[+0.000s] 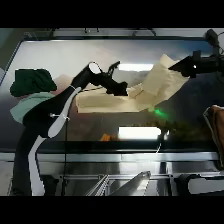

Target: Fold the shirts.

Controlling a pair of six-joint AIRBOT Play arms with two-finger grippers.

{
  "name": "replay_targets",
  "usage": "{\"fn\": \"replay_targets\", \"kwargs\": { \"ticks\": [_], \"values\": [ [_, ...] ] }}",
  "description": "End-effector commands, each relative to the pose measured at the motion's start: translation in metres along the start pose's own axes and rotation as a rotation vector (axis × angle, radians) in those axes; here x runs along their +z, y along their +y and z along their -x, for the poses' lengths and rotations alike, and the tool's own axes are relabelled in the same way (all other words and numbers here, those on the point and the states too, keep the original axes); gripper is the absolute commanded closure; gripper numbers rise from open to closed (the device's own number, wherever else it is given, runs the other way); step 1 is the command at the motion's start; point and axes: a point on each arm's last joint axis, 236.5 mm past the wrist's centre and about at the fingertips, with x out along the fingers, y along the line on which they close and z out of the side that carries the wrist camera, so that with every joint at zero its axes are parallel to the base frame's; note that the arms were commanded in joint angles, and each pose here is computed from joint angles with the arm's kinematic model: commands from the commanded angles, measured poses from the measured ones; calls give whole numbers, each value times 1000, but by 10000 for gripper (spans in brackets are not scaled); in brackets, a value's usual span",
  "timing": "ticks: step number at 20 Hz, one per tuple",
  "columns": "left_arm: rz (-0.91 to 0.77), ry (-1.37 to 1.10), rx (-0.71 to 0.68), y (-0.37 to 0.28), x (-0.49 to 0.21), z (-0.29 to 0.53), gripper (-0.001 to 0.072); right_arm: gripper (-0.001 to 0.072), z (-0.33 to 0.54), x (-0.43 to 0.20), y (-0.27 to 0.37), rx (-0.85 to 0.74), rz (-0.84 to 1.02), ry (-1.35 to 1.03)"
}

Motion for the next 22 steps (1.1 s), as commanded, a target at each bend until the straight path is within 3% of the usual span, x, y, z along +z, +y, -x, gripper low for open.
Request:
{"fn": "replay_targets", "kwargs": {
  "ticks": [1, 5, 10, 11, 12, 14, 18, 20, 22],
  "values": [
    [-68, -119, -258, -67, 25, 109, 707, 690, -53, -11, 42, 69, 39, 64],
    [-146, -344, -264, -83, 37, 262, 706, 689, -157, -17, 80, 56, 83, 32],
    [-162, -427, -200, -70, 17, 344, 706, 677, -321, -80, 73, -1, 83, 56],
    [-159, -416, -200, -66, 12, 347, 706, 461, -352, -100, 68, 2, 84, 87],
    [-151, -408, -198, -62, 9, 349, 705, 375, -375, -119, 71, 29, 93, 120],
    [-120, -384, -217, -54, 3, 344, 705, 679, -384, -134, 76, 64, 114, 164],
    [-86, -320, -251, -43, -9, 321, 698, 688, -308, -108, 70, 101, 83, 276],
    [-103, -293, -260, -43, -15, 316, 698, 689, -259, -93, 40, -36, 69, 318],
    [-111, -287, -261, -44, -17, 315, 698, 690, -203, -71, -12, -311, 69, 281]
  ]
}}
